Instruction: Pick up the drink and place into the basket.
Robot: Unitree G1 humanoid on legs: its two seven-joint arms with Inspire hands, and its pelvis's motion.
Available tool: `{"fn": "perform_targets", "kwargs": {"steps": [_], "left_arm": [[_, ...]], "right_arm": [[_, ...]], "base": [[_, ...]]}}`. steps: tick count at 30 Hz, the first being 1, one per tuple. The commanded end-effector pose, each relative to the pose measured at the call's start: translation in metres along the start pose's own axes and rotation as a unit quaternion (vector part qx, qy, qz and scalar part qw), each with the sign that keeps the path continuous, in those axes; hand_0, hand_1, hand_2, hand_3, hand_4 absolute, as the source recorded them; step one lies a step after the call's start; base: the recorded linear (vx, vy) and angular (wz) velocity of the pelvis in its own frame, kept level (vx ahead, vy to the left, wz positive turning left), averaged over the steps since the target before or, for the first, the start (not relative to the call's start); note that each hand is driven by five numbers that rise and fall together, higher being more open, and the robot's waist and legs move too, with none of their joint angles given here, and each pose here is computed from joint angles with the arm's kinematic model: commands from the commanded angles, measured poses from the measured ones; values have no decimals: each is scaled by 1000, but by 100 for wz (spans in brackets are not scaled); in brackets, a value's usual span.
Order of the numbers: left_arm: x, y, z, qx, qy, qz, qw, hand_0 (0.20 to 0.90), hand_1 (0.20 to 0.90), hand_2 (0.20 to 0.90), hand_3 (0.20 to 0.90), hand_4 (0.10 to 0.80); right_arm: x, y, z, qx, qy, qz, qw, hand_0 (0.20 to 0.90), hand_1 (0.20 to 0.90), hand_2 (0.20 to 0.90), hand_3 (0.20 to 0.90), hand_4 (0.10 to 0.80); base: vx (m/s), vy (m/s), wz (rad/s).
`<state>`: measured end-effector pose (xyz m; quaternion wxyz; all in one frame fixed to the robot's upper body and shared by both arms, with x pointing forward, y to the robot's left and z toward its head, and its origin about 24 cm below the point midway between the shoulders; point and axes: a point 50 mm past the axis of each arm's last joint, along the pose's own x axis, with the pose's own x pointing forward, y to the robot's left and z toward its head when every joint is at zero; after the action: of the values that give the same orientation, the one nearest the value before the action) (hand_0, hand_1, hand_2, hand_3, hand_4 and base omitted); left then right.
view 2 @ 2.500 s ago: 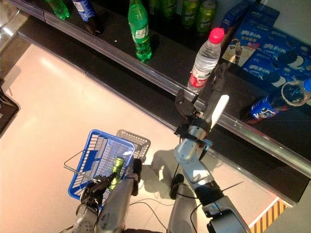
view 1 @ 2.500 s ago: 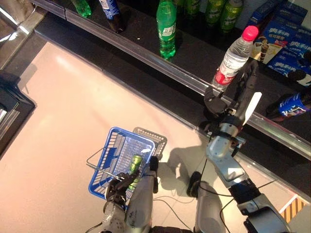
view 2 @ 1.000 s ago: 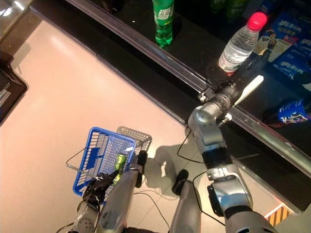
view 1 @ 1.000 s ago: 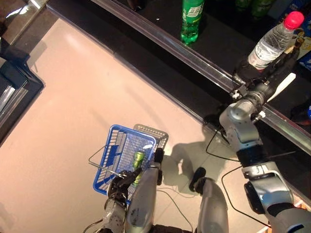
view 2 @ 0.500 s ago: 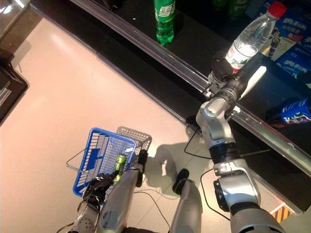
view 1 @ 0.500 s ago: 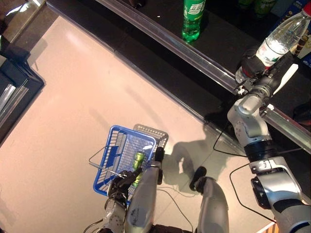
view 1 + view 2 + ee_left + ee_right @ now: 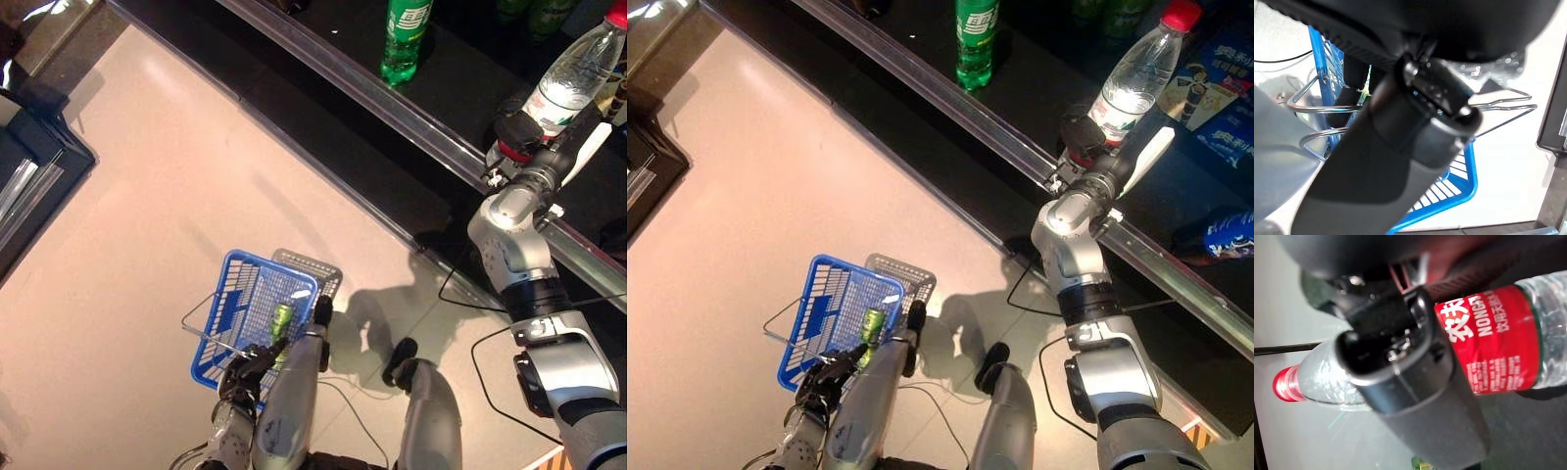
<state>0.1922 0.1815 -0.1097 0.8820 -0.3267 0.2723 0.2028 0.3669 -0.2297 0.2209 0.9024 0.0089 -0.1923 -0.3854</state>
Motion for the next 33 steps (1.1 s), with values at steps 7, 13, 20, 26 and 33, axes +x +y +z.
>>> {"fn": "perform_targets", "kwargs": {"steps": [7, 13, 20, 26, 33], "left_arm": [[-13, 1, 47, -28, -138, -72, 987, 300, 300, 300, 200, 100], [-19, -7, 59, -50, -174, -131, 975, 300, 300, 300, 200, 100], [-31, -34, 79, -45, -220, -226, 948, 300, 300, 300, 200, 100], [-47, -60, 99, -35, -255, -315, 913, 300, 300, 300, 200, 100], [-74, -92, 117, 39, -288, -399, 870, 300, 300, 300, 200, 100]], "right_arm": [[-40, 5, 134, 163, -299, 146, 929, 300, 300, 300, 200, 100], [-71, 6, 131, 158, -324, 239, 901, 300, 300, 300, 200, 100], [-95, 7, 122, 175, -309, 319, 879, 300, 300, 300, 200, 100], [-121, 18, 107, 194, -261, 404, 855, 300, 300, 300, 200, 100], [-150, 36, 81, 178, -185, 478, 840, 300, 300, 300, 200, 100]], "base": [[-1, 3, -1], [15, 28, -5], [-7, 4, -7], [-1, -6, 0], [20, -26, 7]]}}
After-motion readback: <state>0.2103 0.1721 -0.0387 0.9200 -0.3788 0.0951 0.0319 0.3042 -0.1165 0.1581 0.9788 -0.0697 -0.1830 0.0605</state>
